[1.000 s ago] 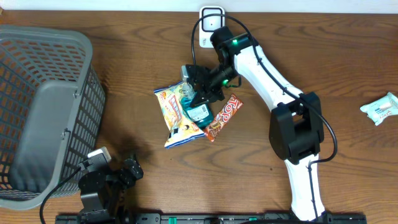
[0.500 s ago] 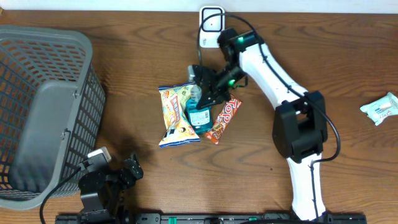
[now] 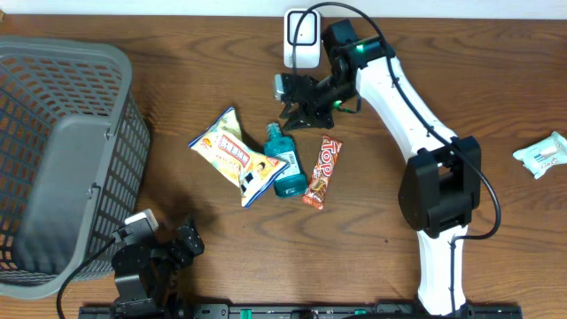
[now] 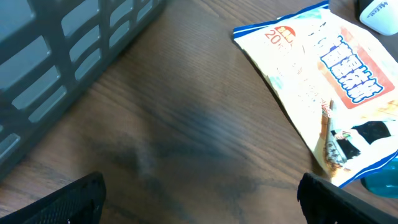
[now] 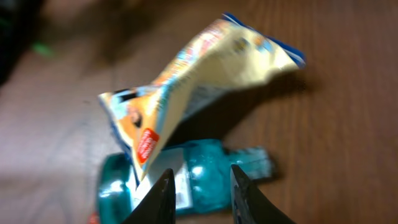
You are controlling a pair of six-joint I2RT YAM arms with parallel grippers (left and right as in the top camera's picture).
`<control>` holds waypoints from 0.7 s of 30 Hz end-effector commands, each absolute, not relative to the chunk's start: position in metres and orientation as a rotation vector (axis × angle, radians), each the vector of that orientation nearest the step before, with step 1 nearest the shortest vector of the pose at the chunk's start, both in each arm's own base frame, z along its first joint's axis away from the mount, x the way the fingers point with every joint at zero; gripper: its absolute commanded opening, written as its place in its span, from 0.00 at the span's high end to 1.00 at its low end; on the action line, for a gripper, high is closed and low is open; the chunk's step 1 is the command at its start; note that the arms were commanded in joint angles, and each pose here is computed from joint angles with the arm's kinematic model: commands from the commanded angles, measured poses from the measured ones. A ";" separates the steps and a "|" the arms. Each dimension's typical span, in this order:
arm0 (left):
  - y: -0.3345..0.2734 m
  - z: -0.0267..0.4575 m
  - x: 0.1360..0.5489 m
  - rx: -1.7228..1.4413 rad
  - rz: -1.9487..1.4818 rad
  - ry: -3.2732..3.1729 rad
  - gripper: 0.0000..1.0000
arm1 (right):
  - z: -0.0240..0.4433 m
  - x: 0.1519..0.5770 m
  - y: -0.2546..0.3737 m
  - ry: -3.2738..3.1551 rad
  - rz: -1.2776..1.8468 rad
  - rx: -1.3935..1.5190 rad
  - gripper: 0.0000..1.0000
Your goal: Scan the item barcode
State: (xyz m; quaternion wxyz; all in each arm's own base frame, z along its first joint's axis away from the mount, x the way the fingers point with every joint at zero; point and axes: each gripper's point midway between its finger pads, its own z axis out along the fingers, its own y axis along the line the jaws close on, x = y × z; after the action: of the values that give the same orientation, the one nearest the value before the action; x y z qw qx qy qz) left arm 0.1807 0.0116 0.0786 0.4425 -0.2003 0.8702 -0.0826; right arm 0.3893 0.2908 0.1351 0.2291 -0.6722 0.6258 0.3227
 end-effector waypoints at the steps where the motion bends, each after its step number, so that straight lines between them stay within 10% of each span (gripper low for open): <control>1: 0.013 0.083 0.181 -0.489 -0.194 2.148 0.02 | 0.135 0.401 0.290 1.868 0.770 -1.794 0.75; 9: 0.013 0.082 0.181 -0.489 -0.194 2.149 0.02 | 0.137 0.412 0.296 2.077 0.813 -1.567 0.29; 15: 0.013 0.082 0.181 -0.489 -0.194 2.149 0.02 | 0.128 0.469 0.288 2.554 0.578 -0.715 0.10; 21: 0.013 0.082 0.181 -0.489 -0.194 2.149 0.02 | 0.113 0.449 0.312 2.652 0.589 -0.597 0.01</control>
State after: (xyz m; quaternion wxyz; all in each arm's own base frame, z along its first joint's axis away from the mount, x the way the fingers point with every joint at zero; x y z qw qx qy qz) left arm 0.1806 0.0115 0.0785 0.4423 -0.2003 0.8703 -0.0828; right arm 0.4599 0.3014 0.1198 0.2081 -0.3100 0.9023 0.2154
